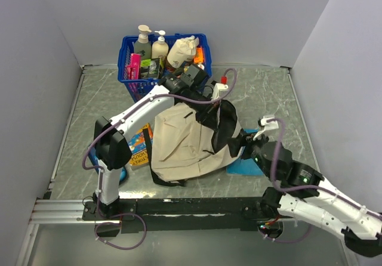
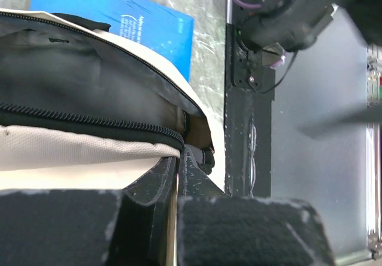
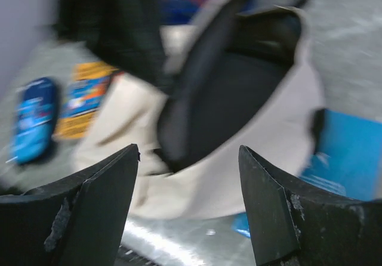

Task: Pack the student bag
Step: Unzip the student bag at the center of the board.

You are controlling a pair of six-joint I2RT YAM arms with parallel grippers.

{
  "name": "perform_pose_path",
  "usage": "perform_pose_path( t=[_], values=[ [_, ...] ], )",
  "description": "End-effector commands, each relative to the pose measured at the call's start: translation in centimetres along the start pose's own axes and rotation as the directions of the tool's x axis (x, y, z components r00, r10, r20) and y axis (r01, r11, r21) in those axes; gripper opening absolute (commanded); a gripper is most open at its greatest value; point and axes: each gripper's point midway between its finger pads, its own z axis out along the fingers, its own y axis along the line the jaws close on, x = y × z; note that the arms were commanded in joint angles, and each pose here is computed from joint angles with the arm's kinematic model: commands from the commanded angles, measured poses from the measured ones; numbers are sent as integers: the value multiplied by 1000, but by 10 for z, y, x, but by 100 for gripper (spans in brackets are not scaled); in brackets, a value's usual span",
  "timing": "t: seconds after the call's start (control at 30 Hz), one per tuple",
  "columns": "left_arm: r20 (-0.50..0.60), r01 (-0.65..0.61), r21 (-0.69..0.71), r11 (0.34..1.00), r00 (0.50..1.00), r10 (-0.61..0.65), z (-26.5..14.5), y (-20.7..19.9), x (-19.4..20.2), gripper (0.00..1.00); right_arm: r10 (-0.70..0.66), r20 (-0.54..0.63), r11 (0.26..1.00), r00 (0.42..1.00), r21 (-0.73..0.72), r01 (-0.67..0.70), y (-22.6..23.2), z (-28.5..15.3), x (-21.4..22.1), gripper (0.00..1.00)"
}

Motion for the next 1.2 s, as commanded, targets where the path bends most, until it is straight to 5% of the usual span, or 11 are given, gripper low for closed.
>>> perform_pose_path(
  t=[0.0,0.13,0.27,0.5,0.63,0.7,0.97,1.17],
  values=[
    [40,-118,73,990,993,115,-19,-35,-7,3,13,-92,976,996,218,7,-46,21,29,74],
    [33,-148,52,988,989,146,-27,-37,-2,2,31,-137,973,990,230,1,-57,42,37,68],
    [93,-213,-58,975,972,218,-57,-37,-25,1,45,-203,975,978,222,1,-57,50,53,43],
    [203,-345,-230,910,897,392,-109,-45,-73,1,56,-246,984,968,179,-12,-49,51,60,34],
    [218,-346,-250,904,890,401,-114,-48,-79,1,51,-205,998,977,40,-44,-22,54,44,13],
    [232,-338,-312,888,880,416,-126,-46,-86,1,41,-163,998,986,-42,-48,-8,53,32,14],
    [304,-191,-699,689,792,529,-236,-17,-141,1,-13,4,979,1000,-203,14,31,47,-40,48],
    [289,-234,-664,710,796,532,-219,-14,-127,4,-42,116,985,992,-162,61,22,22,-72,59]
  ],
)
